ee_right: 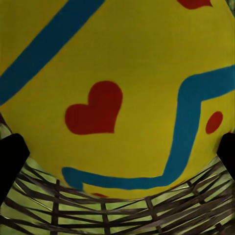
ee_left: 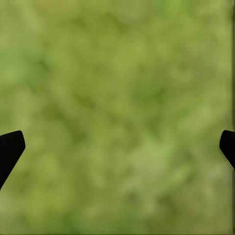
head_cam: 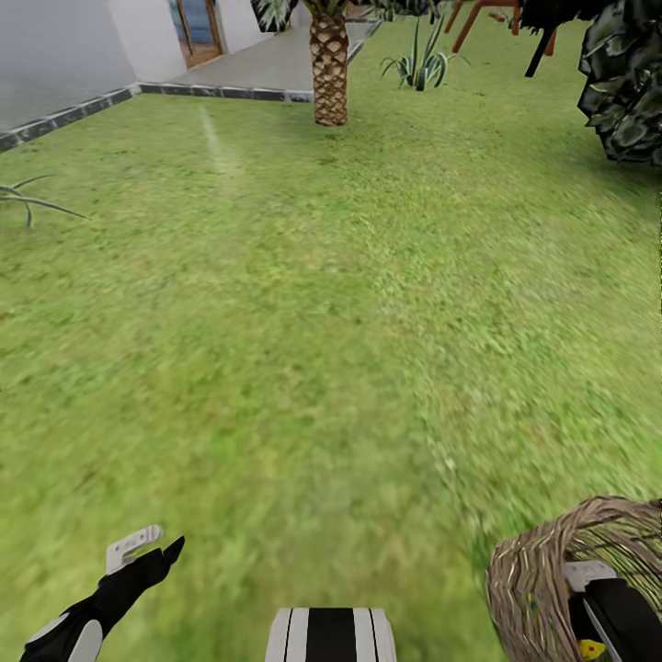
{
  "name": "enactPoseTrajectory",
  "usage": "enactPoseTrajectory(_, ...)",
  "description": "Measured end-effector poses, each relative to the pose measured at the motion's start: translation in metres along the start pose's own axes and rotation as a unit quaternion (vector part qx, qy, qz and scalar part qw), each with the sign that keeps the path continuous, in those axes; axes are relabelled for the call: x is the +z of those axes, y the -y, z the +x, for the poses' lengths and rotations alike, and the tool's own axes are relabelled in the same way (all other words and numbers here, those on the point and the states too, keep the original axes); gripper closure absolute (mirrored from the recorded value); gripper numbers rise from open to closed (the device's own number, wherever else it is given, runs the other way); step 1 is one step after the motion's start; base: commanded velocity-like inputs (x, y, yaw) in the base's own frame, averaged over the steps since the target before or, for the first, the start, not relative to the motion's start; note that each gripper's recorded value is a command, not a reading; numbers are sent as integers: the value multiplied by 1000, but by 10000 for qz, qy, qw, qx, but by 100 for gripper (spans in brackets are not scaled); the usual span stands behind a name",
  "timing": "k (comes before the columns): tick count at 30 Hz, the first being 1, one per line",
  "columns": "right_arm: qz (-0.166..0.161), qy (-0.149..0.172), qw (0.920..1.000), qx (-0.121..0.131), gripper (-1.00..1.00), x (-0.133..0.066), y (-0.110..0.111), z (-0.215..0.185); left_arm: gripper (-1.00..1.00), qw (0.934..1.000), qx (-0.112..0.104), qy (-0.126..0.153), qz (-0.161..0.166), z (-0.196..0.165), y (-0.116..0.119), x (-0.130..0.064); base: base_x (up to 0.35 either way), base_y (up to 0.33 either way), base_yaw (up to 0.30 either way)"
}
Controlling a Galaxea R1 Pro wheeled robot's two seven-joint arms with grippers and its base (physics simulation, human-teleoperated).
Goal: Take the three Easter eggs out of the wicker basket on the lawn in the garden, then place them on the lawn next to a single tree (choose any tree) so that all three eggs are next to the same tree and none are left in the basket.
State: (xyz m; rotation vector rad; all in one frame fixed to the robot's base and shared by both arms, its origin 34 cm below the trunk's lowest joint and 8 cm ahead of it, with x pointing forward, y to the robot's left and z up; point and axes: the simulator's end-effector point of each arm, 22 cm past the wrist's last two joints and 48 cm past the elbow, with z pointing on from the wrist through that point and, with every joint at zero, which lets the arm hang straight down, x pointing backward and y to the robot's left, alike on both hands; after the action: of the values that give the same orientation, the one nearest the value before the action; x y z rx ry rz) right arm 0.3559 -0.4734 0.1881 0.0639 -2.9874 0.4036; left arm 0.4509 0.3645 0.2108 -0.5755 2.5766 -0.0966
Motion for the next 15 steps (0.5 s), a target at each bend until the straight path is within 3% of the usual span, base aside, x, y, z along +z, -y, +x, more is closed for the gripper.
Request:
enactPoseTrajectory(6, 0, 116, 9999, 73, 100, -8, 5, -6, -100, 9999, -3, 110, 51, -10, 4, -5, 0, 0, -191)
enactPoseTrajectory(15, 21, 283, 9995, 113, 100, -21, 9, -15, -100, 9995, -14, 290, 130, -25, 11, -14, 0, 0, -8)
